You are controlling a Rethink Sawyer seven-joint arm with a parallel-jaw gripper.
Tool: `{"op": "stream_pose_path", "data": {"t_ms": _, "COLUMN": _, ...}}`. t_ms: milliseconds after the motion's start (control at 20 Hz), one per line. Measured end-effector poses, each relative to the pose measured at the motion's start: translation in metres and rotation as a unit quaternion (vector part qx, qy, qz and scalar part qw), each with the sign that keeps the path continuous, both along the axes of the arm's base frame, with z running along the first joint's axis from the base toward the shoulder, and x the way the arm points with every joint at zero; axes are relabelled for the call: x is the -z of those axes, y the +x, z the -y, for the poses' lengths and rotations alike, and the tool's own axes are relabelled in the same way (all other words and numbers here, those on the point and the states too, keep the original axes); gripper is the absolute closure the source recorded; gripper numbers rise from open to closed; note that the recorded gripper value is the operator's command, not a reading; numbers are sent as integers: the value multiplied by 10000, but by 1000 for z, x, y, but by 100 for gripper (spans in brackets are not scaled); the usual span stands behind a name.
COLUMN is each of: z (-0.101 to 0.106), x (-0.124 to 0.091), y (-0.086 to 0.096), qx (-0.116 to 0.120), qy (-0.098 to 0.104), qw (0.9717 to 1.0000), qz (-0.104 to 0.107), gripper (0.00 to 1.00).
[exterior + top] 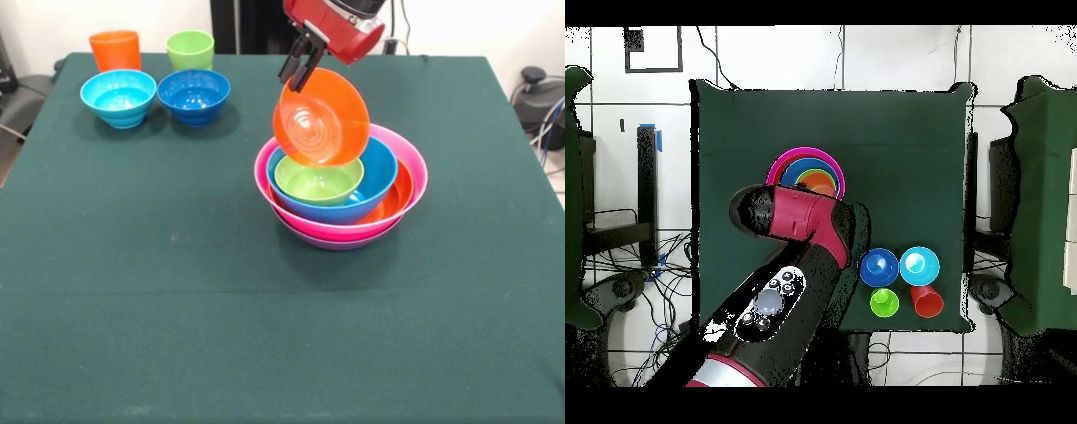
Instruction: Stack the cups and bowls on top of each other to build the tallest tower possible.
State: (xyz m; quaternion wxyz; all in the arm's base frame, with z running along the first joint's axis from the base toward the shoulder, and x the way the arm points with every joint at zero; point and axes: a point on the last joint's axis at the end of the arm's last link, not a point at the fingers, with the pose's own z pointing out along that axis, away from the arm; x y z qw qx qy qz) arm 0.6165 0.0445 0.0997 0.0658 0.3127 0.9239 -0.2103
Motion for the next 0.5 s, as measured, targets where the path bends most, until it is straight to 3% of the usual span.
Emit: {"op": "stream_pose_path", "data": {"t_ms": 500, "z": 5, "x": -6, "y": 4, "qx": 36, "qy": -47, "qw": 10000, "qz": 69, "gripper": 100}}
